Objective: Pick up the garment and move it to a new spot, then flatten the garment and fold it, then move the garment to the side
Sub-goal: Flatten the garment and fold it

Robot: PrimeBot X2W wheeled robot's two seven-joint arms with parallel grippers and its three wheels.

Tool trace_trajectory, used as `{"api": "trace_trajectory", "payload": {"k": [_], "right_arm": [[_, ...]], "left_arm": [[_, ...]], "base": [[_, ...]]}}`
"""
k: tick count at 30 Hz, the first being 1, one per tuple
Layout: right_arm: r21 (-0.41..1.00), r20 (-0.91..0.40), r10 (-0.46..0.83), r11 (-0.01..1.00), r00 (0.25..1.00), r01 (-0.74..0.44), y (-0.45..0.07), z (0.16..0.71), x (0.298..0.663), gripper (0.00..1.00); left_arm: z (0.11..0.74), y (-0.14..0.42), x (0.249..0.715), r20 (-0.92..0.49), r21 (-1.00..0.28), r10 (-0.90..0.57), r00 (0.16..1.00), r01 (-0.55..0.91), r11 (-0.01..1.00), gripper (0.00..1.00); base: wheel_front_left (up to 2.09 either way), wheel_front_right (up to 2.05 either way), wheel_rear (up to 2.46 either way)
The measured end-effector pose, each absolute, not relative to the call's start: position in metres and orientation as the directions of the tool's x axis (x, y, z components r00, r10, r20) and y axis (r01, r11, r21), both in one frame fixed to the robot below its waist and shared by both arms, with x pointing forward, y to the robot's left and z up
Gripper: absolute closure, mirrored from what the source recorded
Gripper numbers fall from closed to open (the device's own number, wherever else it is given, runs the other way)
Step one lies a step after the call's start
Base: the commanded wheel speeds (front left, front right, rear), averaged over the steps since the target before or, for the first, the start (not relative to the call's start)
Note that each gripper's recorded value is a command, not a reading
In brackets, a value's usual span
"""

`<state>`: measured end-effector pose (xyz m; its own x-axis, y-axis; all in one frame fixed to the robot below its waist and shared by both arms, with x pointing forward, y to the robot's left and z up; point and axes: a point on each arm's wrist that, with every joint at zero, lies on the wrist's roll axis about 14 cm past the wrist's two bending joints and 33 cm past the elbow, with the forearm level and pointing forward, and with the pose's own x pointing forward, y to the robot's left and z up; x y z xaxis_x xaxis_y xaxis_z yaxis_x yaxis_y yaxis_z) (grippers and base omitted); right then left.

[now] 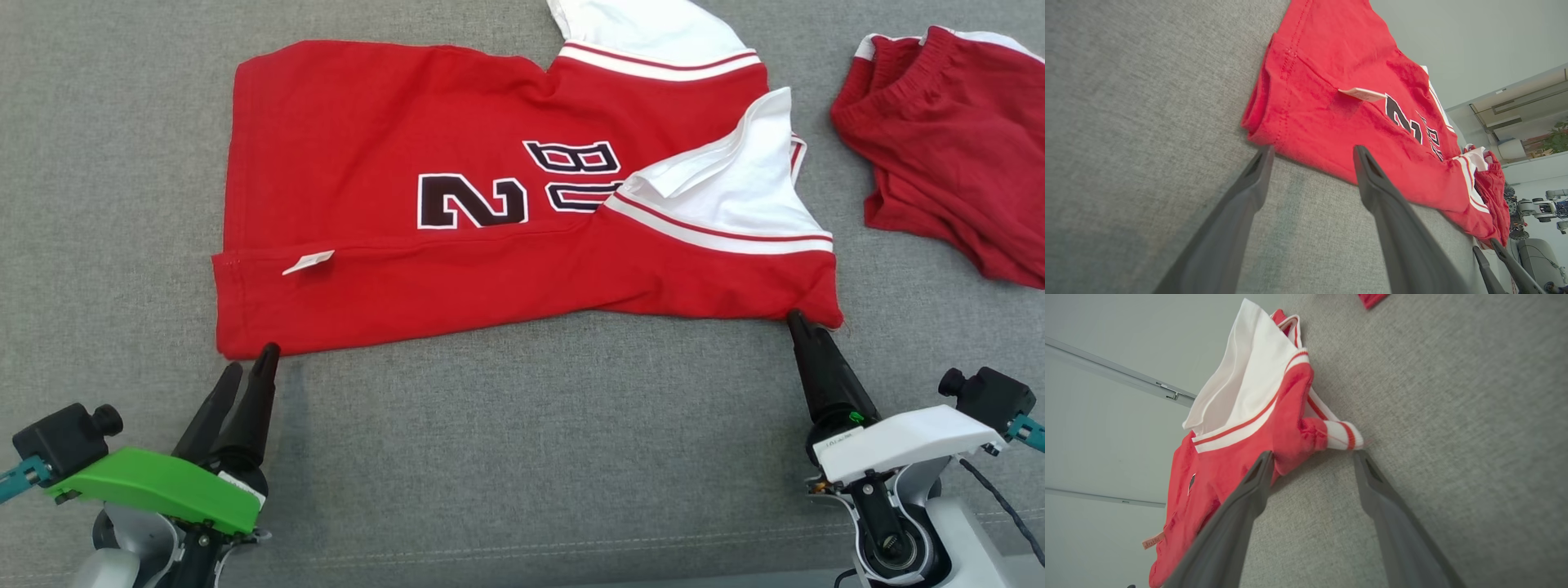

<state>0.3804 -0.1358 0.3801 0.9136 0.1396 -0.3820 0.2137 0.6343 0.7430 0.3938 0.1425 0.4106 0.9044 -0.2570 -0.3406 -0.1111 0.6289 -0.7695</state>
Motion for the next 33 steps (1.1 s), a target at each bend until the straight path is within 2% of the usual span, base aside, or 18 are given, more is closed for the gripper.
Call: {"api": "trace_trajectory", "payload": {"k": [6,10,28,30,32,33], "right_arm": [[0.740,-0.391,0.136,0.635,0.910,0.222,-0.137,0.376,0.382,0.00],[0.739,-0.393,0.143,0.637,0.908,0.219,-0.134,0.374,0.383,0.00],[0.737,-0.391,0.152,0.642,0.908,0.210,-0.131,0.372,0.389,0.00],[0.738,-0.388,0.156,0.643,0.909,0.205,-0.130,0.373,0.392,0.00],[0.739,-0.385,0.158,0.643,0.909,0.202,-0.129,0.373,0.393,0.00],[0.739,-0.385,0.158,0.643,0.909,0.201,-0.129,0.373,0.394,0.00]], "left_arm": [[0.399,0.155,0.393,-0.379,-0.761,-0.222,0.898,-0.166,0.627,0.00],[0.391,0.156,0.395,-0.400,-0.781,-0.209,0.892,-0.212,0.588,0.00],[0.394,0.143,0.418,-0.359,-0.796,-0.262,0.896,-0.148,0.586,0.00],[0.393,0.142,0.418,-0.362,-0.794,-0.268,0.893,-0.145,0.590,0.13],[0.393,0.141,0.419,-0.360,-0.795,-0.269,0.893,-0.143,0.589,0.16],[0.393,0.141,0.419,-0.359,-0.796,-0.271,0.893,-0.141,0.589,0.22]], "base": [[0.00,0.00,0.00],[0.00,0.00,0.00],[0.00,0.00,0.00],[0.00,0.00,0.00],[0.00,0.00,0.00],[0.00,0.00,0.00]]}}
